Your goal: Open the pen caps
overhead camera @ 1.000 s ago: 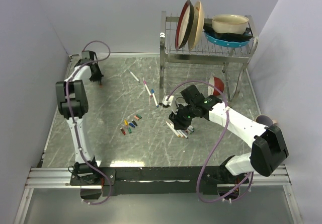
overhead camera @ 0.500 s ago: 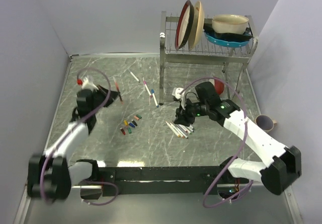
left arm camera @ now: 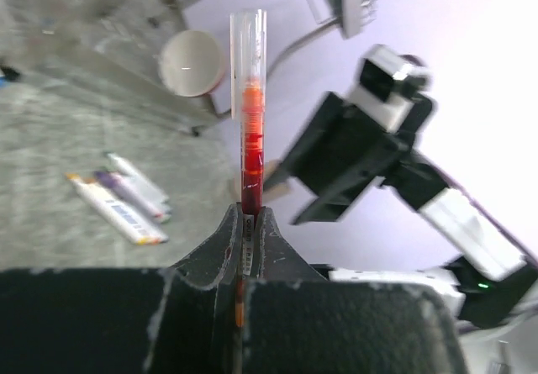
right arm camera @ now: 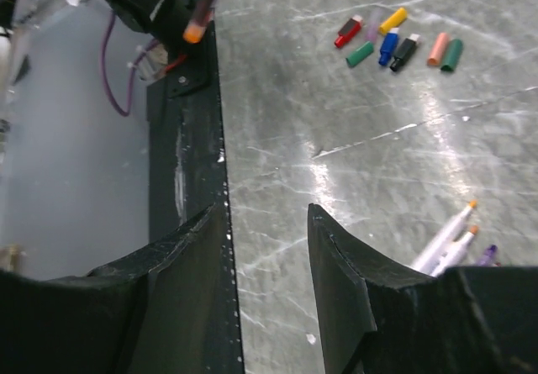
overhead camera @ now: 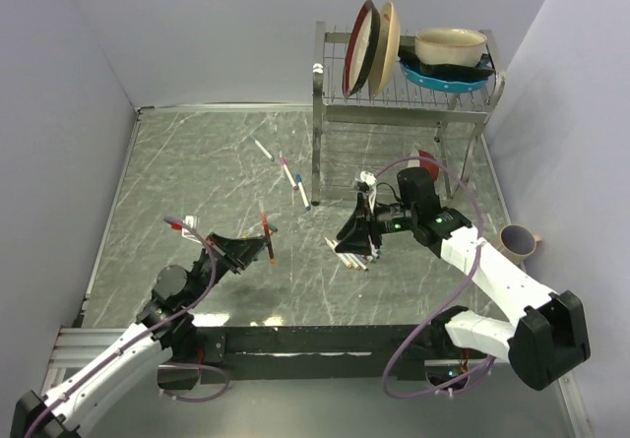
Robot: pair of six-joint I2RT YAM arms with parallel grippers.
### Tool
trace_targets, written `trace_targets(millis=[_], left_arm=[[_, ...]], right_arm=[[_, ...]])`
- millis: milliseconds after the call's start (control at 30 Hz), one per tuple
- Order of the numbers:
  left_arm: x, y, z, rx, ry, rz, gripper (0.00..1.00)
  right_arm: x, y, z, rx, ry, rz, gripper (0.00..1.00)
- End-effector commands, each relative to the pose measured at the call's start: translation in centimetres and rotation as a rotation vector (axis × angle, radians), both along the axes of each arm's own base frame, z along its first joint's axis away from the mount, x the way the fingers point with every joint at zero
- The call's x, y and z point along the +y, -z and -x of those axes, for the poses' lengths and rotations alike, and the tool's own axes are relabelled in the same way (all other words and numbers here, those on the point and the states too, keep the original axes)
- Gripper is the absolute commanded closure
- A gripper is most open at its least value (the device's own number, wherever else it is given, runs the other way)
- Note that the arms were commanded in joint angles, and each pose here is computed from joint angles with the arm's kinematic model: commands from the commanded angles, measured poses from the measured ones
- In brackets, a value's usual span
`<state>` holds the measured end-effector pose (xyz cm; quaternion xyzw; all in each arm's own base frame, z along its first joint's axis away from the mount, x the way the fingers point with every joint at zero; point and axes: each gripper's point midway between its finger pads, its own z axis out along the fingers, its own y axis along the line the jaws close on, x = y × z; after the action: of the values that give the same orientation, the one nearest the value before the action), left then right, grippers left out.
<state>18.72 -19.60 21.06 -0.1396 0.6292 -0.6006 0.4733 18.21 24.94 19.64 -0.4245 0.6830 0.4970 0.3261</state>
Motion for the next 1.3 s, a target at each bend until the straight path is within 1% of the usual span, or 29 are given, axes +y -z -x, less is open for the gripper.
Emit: trace_targets(millis=[0, 67, 133, 167, 200, 233, 267, 300, 333, 367, 400, 433, 533, 600, 667, 767, 867, 933, 1067, 1267], left_arm=[[-0.7, 2.0, 0.6, 0.032, -0.006, 0.061, 0.99], [-1.8, 2.8, 1.2, 0.050, 0.026, 0.038, 0.99], [-2.1, 2.2, 1.2, 0.035, 0.016, 0.049, 0.99], [-2.9, 2.8, 1.4, 0.051, 0.031, 0.024, 0.99], [-3.1, 2.7, 1.5, 0.051, 0.035, 0.027, 0.99], [-3.2, 1.7, 1.5, 0.028, 0.025, 0.062, 0.99], [-3.8, 2.4, 1.7, 0.047, 0.038, 0.044, 0.99], [-4.0, 2.5, 1.8, 0.047, 0.040, 0.047, 0.99], [-3.8, 1.5, 1.6, 0.029, 0.021, 0.086, 0.99], [-4.4, 2.1, 1.9, 0.045, 0.033, 0.071, 0.99], [-4.5, 1.8, 1.9, 0.041, 0.028, 0.081, 0.99], [-4.6, 1.4, 2.0, 0.039, 0.021, 0.095, 0.99], [-5.4, 1.3, 2.1, 0.045, 0.018, 0.090, 0.99], [-5.7, 1.8, 1.7, 0.063, -0.010, 0.071, 0.99], [-6.4, 1.1, 1.8, 0.067, -0.011, 0.088, 0.99], [-6.7, 1.5, 1.6, 0.093, -0.038, 0.091, 0.99], [-7.3, 1.5, 1.3, 0.098, -0.052, 0.083, 0.99], [-7.9, 0.8, 1.4, 0.086, -0.049, 0.099, 0.99], [-9.2, 1.0, 1.3, 0.077, -0.039, 0.078, 0.99], [-10.3, 0.9, 1.2, 0.067, -0.026, 0.092, 0.99]], right_arm=[[0.9, -0.8, -0.2, 0.028, -0.027, -0.058, 0.47], [1.0, -0.3, -0.4, 0.041, -0.020, -0.051, 0.47], [1.1, -0.3, -0.4, 0.044, -0.018, -0.049, 0.47], [1.0, -0.1, -0.6, 0.049, -0.010, -0.046, 0.47], [1.0, -0.1, -0.6, 0.055, -0.007, -0.044, 0.46], [1.1, 0.0, -0.6, 0.056, -0.004, -0.043, 0.46], [1.1, 0.1, -0.7, 0.059, 0.002, -0.041, 0.46], [1.2, 0.0, -0.8, 0.088, 0.026, -0.038, 0.47], [1.2, 0.1, -1.2, 0.082, 0.048, -0.036, 0.47], [1.2, 0.1, -1.4, 0.084, 0.061, -0.037, 0.47], [1.3, 0.1, -1.4, 0.121, 0.082, -0.039, 0.48], [1.4, 0.3, -1.8, 0.124, 0.114, -0.039, 0.48], [1.7, 1.0, -2.1, 0.196, 0.173, -0.023, 0.49], [2.2, 0.8, -1.9, 0.225, 0.175, -0.031, 0.49], [2.8, 1.0, -1.5, 0.254, 0.157, -0.025, 0.49], [3.4, 1.3, -0.7, 0.291, 0.121, -0.020, 0.49], [4.2, 1.7, 0.2, 0.318, 0.085, -0.007, 0.49], [4.6, 2.0, 0.7, 0.338, 0.057, 0.002, 0.49], [5.1, 2.4, 1.4, 0.359, 0.019, 0.015, 0.49], [5.5, 2.8, 2.1, 0.379, -0.013, 0.028, 0.49]])
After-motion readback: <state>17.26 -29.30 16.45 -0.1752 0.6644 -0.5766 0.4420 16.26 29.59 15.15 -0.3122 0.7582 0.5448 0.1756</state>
